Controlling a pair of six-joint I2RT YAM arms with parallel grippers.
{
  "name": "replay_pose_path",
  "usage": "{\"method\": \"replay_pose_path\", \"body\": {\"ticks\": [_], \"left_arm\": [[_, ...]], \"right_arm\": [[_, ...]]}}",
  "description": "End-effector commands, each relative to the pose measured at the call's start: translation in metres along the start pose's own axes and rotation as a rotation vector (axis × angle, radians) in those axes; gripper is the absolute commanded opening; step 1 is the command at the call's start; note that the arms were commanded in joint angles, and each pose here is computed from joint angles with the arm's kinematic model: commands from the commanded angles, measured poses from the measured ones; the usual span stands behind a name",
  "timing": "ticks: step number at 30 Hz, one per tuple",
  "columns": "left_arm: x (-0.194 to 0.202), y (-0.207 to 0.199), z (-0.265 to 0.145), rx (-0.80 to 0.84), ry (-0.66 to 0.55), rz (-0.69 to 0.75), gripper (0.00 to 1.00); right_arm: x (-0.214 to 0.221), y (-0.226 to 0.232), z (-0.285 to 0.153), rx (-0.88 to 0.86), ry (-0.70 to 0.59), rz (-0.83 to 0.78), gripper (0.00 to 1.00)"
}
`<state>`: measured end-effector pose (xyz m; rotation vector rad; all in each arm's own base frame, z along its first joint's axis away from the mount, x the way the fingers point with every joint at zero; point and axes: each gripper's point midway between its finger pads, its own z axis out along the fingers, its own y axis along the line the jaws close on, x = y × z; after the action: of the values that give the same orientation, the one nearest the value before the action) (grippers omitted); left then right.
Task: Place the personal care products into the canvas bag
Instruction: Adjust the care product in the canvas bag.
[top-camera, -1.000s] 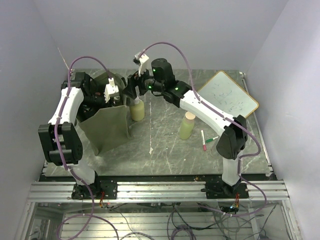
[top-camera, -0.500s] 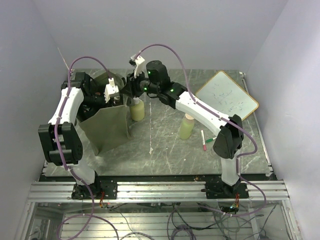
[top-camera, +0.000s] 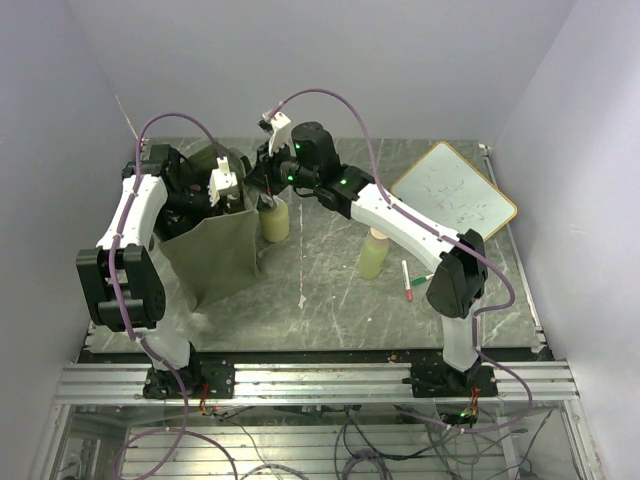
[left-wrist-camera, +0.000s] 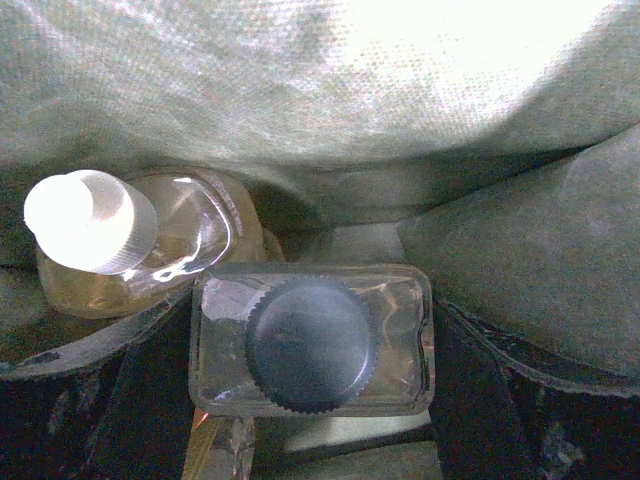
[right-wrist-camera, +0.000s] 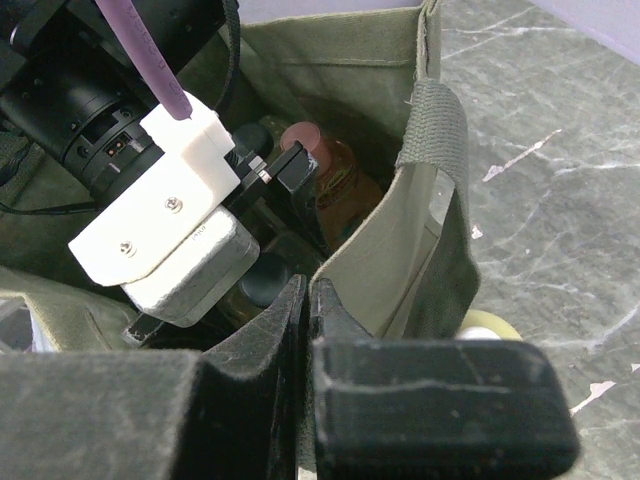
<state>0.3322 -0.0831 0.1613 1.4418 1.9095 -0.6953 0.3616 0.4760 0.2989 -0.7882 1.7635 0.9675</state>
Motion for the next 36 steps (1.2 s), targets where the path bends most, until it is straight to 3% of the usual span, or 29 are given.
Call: {"method": "replay_pose_path", "body": {"ticks": [1,26,36], "left_arm": [[-0.028,0.001,-0.009,-0.01,-0.094,0.076,0.16],[-0.036,0.002,-0.012,0.006,-0.106,0.084,0.16],[-0.031,0.006,-0.007,0.003,-0.103,0.079,0.16]], "right_arm": [[-0.043,0.018,-0.021,-0.034,-0.108,-0.03,0.0],[-0.07,0.023,-0.055,-0.002,-0.182,-0.116,0.01],[-0.07,0.026,-0.051,-0.04,-0.174,-0.141,0.36]]}}
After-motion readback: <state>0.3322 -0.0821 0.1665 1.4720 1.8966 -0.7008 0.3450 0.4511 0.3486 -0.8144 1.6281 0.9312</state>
